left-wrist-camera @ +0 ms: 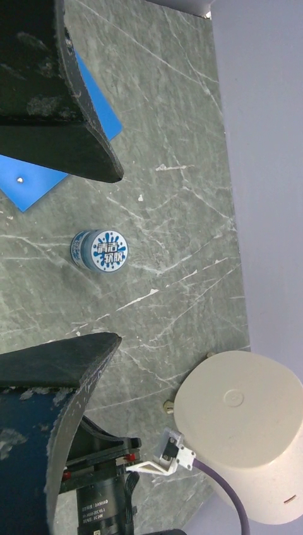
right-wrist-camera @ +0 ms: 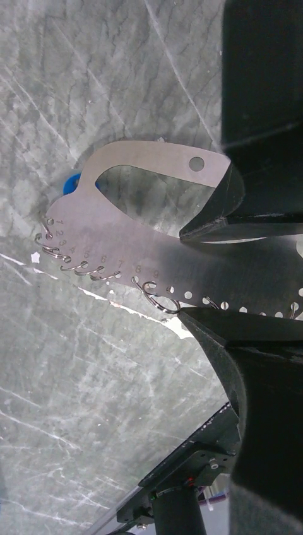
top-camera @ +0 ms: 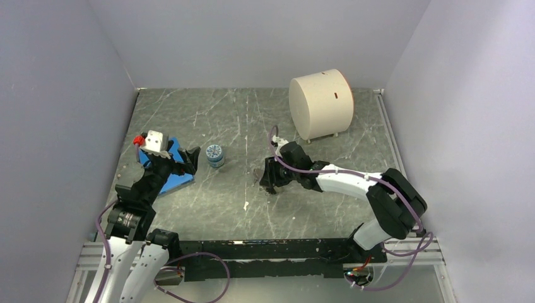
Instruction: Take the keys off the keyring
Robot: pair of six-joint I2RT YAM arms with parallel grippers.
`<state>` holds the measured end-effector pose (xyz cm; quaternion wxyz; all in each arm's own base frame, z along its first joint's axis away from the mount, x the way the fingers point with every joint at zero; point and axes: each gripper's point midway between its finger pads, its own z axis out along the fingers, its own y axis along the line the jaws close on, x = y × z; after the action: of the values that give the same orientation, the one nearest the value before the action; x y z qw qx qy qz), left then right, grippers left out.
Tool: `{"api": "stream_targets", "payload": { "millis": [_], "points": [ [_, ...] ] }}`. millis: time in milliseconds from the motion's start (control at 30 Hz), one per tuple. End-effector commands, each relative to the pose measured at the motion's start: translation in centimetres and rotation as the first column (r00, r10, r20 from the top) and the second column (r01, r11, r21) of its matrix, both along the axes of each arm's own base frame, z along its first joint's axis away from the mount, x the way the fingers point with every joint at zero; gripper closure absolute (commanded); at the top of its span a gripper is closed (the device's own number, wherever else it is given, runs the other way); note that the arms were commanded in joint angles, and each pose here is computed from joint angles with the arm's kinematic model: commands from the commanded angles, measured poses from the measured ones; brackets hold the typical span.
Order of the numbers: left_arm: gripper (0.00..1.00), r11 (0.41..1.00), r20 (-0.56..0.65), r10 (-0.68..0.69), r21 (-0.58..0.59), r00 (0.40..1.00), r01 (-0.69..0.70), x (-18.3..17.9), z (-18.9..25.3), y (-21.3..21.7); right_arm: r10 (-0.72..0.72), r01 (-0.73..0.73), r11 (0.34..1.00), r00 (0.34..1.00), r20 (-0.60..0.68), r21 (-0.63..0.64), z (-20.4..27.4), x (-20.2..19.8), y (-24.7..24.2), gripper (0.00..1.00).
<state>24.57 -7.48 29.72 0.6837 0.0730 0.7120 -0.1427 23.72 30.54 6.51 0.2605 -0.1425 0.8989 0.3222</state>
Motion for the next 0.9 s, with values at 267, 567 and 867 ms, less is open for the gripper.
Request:
{"api": "stream_targets", "payload": {
  "millis": [267,567,867],
  "points": [
    [0.06,0.998,0.046,-0.055,-0.011,0.997,0.055,-0.2,2.1,-1.0,0.121,-0.128,0.992,0.971,0.206,0.018,6.6,0.5,1.0,0.80],
    [0.06,0.999,0.051,-0.045,-0.006,0.998,0.045,-0.3,2.2,-0.7,0.326,-0.339,0.941,0.898,0.296,-0.006,10.1,-3.6,6.7,0.81],
    [0.06,0.998,0.047,-0.062,-0.005,0.997,0.062,-0.4,2.2,-1.0,0.280,-0.241,0.954,0.929,0.241,-0.178,2.8,-2.0,4.6,0.82]
  ]
}}
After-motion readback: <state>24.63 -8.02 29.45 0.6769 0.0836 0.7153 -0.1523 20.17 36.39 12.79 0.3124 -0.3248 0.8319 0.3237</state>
